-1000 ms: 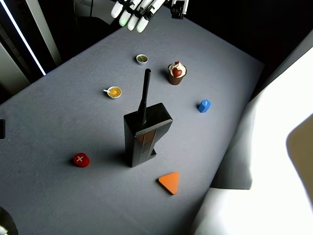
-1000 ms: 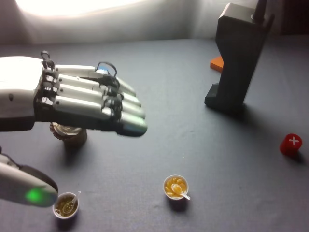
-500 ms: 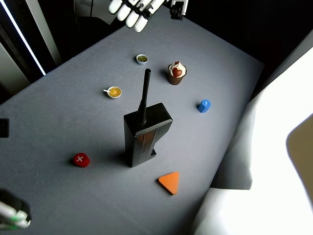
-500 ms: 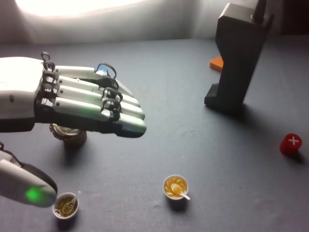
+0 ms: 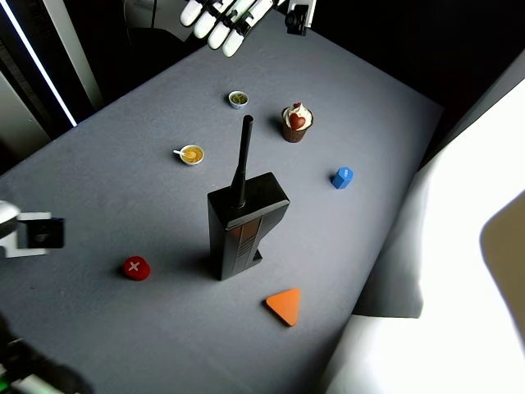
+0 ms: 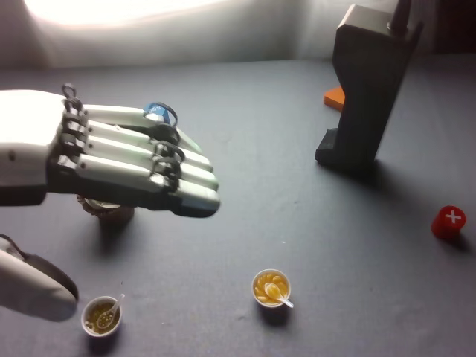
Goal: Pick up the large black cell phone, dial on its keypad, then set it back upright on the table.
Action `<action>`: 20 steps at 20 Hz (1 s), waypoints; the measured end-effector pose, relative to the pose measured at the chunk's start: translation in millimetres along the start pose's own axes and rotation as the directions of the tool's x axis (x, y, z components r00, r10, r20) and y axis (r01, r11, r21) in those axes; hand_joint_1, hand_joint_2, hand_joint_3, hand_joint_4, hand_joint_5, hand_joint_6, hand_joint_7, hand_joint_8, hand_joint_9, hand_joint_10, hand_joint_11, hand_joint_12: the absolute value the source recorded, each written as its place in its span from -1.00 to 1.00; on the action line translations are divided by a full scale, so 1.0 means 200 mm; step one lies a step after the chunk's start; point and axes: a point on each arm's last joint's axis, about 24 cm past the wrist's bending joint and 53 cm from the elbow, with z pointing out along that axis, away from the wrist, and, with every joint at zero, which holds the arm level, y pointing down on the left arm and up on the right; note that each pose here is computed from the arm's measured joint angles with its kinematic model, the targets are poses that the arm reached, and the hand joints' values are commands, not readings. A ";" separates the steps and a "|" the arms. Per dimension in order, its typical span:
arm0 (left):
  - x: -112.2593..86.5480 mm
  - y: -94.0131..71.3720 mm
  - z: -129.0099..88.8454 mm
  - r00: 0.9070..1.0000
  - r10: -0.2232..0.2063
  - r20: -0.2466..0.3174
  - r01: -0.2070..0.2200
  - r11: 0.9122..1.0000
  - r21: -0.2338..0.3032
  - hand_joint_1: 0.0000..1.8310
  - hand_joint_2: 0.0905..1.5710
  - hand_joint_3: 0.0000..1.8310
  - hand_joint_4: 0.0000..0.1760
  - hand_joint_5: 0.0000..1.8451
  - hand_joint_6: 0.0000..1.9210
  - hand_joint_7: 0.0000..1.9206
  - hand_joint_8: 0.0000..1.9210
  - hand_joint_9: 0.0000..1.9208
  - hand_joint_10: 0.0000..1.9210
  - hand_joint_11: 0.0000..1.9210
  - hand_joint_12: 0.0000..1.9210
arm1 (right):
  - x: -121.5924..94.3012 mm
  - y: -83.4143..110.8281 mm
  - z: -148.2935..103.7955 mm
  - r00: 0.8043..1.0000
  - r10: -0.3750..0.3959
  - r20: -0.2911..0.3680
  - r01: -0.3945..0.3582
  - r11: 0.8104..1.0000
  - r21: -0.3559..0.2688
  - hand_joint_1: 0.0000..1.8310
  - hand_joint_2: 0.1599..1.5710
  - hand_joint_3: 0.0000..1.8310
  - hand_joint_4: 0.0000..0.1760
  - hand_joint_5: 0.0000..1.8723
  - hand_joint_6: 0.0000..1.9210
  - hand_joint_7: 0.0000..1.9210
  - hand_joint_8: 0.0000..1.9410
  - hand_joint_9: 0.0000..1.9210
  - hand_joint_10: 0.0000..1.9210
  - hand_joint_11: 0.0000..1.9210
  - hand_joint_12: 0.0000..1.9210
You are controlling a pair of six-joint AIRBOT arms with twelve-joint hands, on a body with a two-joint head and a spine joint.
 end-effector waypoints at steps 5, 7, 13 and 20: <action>0.02 -0.02 0.05 1.000 -0.010 -0.002 0.010 0.999 0.047 -0.98 0.53 -1.00 -1.00 -0.79 -1.00 -0.77 -1.00 -0.78 -1.00 -1.00 -0.35 | 0.10 -0.02 0.11 0.998 0.057 -0.024 -0.058 0.997 -0.054 -0.64 0.15 -1.00 -1.00 -0.84 -1.00 -0.83 -1.00 -0.85 -1.00 -1.00 -0.49; 0.00 -0.02 0.09 1.000 -0.003 0.014 0.002 0.998 0.069 -1.00 0.53 -1.00 -1.00 -0.78 -0.99 -0.77 -1.00 -0.78 -1.00 -1.00 -0.35 | 0.14 -0.03 0.16 0.996 0.083 -0.028 -0.084 0.995 -0.054 -0.66 0.15 -1.00 -1.00 -0.87 -1.00 -0.85 -1.00 -0.86 -1.00 -1.00 -0.48; -0.02 -0.05 0.15 0.984 0.171 0.058 -0.177 0.976 0.128 -0.99 0.54 -1.00 -1.00 -0.80 -1.00 -0.78 -1.00 -0.80 -1.00 -1.00 -0.40 | 0.24 -0.15 0.16 0.992 0.104 -0.071 -0.100 0.994 0.050 -0.44 0.13 -1.00 -1.00 -0.81 -0.99 -0.83 -1.00 -0.84 -1.00 -1.00 -0.38; -0.06 -0.03 0.15 0.959 0.267 0.099 -0.277 0.955 0.108 -1.00 0.54 -1.00 -1.00 -0.81 -1.00 -0.79 -1.00 -0.81 -1.00 -1.00 -0.45 | 0.38 -0.21 0.22 0.980 0.185 -0.077 -0.182 0.982 0.046 -0.24 0.23 -0.99 -1.00 -0.87 -1.00 -0.92 -1.00 -0.93 -1.00 -1.00 -0.58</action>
